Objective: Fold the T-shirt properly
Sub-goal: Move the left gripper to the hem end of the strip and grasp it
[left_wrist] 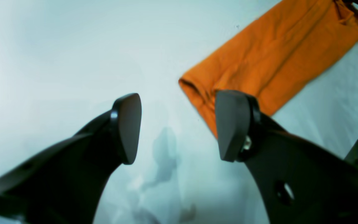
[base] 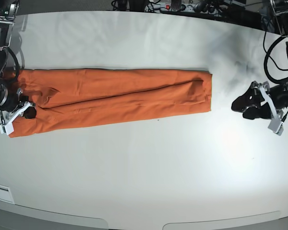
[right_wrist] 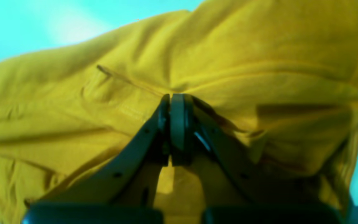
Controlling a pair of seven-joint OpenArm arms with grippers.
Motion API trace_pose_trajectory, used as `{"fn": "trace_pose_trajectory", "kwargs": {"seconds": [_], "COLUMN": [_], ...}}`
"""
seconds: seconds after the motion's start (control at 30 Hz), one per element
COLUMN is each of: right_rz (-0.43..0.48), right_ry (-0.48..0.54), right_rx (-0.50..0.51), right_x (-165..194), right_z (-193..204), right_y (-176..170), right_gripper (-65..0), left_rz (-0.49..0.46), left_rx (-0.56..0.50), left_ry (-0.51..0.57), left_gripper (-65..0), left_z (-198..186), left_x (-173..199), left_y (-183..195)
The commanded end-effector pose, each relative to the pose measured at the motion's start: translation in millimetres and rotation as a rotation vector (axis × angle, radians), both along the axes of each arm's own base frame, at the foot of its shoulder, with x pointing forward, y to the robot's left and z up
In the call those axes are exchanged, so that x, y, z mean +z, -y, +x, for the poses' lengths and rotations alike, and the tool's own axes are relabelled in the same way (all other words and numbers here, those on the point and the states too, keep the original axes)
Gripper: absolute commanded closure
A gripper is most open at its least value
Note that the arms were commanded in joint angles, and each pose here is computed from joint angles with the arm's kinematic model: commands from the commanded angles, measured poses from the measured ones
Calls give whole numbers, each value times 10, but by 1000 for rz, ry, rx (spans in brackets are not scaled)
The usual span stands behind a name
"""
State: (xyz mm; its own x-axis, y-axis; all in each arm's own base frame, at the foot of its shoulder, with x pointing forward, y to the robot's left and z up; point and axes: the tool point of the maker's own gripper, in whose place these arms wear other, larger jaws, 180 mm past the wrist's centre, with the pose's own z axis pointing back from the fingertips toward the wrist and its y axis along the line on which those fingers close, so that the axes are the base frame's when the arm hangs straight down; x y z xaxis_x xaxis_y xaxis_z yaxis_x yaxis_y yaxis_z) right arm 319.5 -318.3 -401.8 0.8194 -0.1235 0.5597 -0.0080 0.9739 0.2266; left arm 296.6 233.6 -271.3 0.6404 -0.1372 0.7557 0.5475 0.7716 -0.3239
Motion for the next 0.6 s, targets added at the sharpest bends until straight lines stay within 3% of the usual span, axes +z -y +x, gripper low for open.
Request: {"fn": "trace_pose_trajectory", "kwargs": {"seconds": [0.0, 0.2, 0.33, 0.5, 0.57], "right_rz": [-78, -32, 48, 123, 125], "right_ry": [-73, 47, 224, 360, 378], "right_rx": [-51, -192, -93, 11, 10], "right_x": [-58, 162, 577, 1103, 1268], "right_z": [-126, -25, 118, 104, 76], "right_y": [248, 466, 374, 360, 477], "right_gripper": [0, 0, 0, -198, -227], "left_rz": [-28, -114, -145, -179, -182], "left_rx": [3, -1, 18, 75, 95], "left_ry": [44, -16, -3, 4, -10], "left_gripper": [-390, -390, -390, -393, -393], "left_z": [39, -156, -129, -51, -39], "left_x": [148, -48, -90, -163, -236], "left_y": [0, 160, 241, 330, 383]}}
